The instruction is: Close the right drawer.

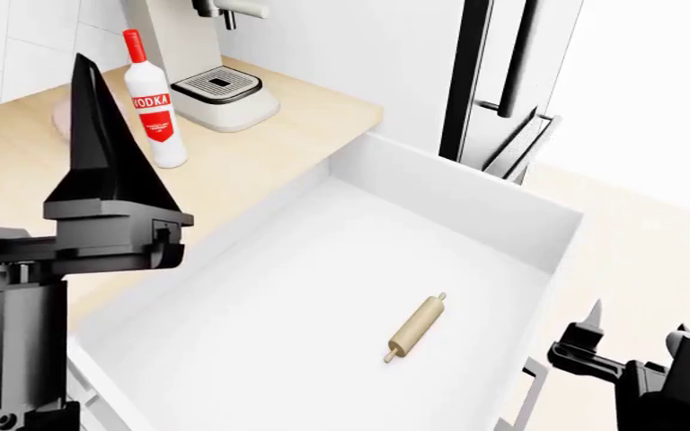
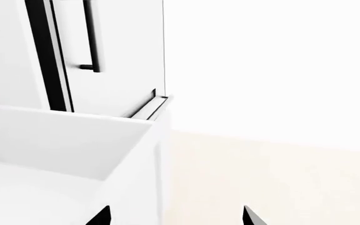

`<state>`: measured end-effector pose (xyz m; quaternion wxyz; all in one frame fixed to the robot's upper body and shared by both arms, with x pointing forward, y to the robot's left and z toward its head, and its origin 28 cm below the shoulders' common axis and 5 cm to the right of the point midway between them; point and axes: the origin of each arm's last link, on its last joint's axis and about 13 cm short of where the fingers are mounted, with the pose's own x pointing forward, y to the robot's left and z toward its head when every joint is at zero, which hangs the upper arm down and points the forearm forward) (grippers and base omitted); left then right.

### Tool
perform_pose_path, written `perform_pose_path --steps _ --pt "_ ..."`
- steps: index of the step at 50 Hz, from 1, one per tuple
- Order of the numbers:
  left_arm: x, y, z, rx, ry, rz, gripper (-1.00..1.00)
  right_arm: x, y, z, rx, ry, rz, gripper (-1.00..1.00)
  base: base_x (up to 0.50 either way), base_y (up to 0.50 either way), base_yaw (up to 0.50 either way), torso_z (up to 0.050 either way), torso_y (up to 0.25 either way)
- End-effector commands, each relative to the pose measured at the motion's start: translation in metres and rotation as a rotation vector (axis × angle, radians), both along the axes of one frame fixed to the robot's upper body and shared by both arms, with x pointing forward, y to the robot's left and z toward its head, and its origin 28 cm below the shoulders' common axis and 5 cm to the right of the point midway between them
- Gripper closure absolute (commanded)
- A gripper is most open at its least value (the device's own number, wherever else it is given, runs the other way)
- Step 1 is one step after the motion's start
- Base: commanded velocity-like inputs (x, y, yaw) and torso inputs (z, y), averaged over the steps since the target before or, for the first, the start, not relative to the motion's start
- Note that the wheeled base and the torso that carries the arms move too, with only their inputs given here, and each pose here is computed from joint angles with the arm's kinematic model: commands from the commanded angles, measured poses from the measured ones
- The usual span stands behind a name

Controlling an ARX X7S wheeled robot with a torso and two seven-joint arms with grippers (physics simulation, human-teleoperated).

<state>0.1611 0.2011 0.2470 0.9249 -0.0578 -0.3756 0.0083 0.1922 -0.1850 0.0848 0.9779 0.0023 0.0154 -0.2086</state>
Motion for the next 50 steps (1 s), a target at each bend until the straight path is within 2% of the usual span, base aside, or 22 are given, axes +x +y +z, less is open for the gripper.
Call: perform_pose_path --steps 1,18,50 --pt "0.000 0.000 -0.001 -0.001 0.003 0.000 -1.00 0.006 -0.004 -0.016 0.016 0.030 0.000 -1.00 0.00 0.00 0.00 0.000 0.000" --pt "0.000 0.000 -0.002 -0.001 0.006 0.000 -1.00 0.016 -0.013 -0.044 0.041 0.081 0.002 -1.00 0.00 0.00 0.00 0.000 0.000" --pt "0.000 0.000 -0.002 0.007 0.008 -0.001 -1.00 0.016 -0.008 -0.055 0.060 0.140 0.013 -1.00 0.00 0.00 0.00 0.000 0.000"
